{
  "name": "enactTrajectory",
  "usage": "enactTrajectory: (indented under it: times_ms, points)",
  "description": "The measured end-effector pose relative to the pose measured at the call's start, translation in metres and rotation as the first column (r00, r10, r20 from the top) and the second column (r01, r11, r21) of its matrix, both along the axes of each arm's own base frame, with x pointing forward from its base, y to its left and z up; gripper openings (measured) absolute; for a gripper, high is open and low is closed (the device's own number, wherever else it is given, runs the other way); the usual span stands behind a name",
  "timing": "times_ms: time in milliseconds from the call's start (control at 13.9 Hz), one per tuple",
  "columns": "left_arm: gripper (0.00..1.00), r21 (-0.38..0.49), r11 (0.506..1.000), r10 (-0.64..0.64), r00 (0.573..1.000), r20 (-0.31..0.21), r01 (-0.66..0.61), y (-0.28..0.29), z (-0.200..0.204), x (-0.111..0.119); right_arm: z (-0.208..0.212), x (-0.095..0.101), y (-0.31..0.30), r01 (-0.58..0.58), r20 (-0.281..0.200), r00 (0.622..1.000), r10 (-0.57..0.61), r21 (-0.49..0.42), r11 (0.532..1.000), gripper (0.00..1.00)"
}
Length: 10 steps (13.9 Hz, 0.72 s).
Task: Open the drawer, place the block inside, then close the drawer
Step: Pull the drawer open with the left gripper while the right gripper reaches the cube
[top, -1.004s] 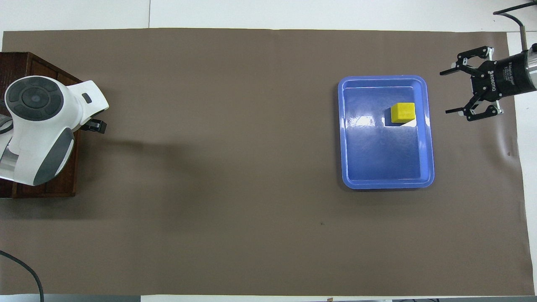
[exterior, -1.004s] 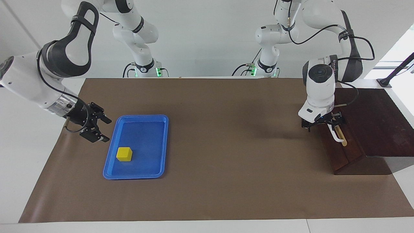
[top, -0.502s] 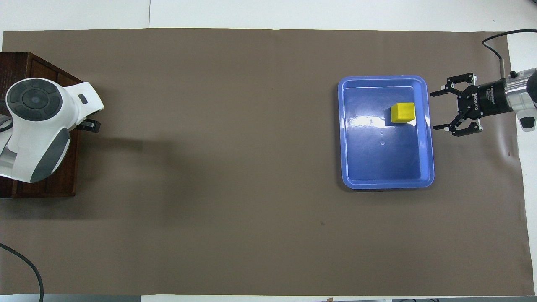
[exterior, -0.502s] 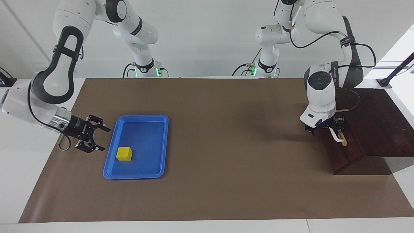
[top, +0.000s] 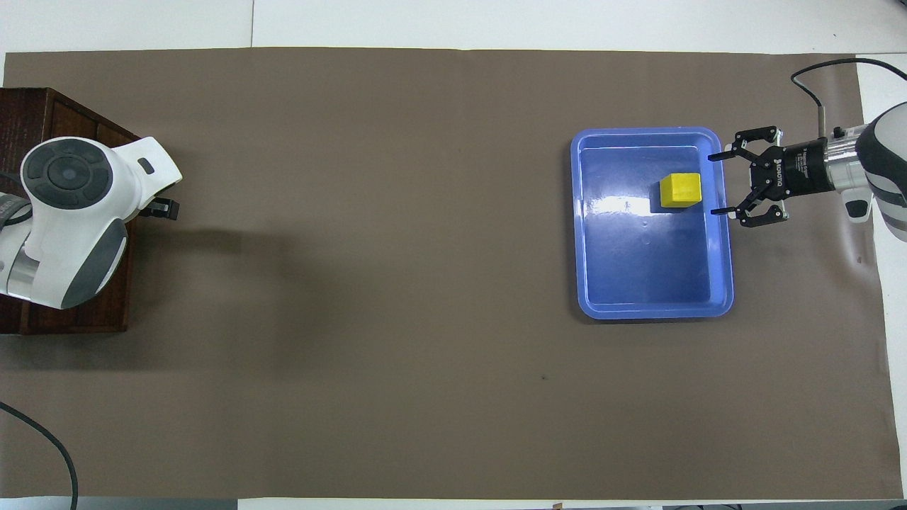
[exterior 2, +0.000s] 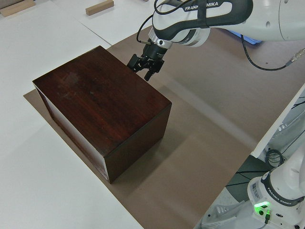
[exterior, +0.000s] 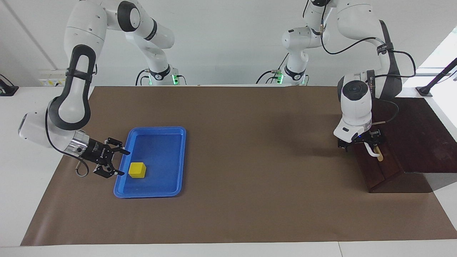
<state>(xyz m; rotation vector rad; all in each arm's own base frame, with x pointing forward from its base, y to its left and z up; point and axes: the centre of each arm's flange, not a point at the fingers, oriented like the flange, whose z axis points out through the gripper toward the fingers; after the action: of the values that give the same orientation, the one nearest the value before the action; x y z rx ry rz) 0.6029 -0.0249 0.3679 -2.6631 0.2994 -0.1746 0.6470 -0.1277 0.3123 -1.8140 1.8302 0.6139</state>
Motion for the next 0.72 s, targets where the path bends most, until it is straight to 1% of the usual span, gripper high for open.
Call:
enactTrajectory:
  times_ms: [215,430,573,717]
  points:
    - [1.00,-0.016,1.000,0.001,1.000,0.022,0.000,-0.032,-0.005,-0.001,-0.018,0.000,-0.003,-0.006,0.009,1.000,0.006,-0.002,1.000,0.96]
    - [1.00,-0.071,0.997,-0.010,0.999,0.031,0.012,-0.076,0.000,-0.003,-0.035,-0.001,-0.003,-0.014,0.013,1.000,0.014,0.009,1.000,0.96]
    - [1.00,-0.097,0.995,-0.013,0.999,0.031,0.016,-0.092,0.002,-0.005,-0.042,-0.003,-0.003,-0.013,0.019,1.000,0.013,0.005,1.000,0.96]
    - [1.00,-0.103,0.995,-0.005,0.999,0.034,0.009,-0.096,0.002,-0.005,-0.046,-0.004,-0.002,-0.011,0.016,1.000,0.011,0.011,1.000,0.96]
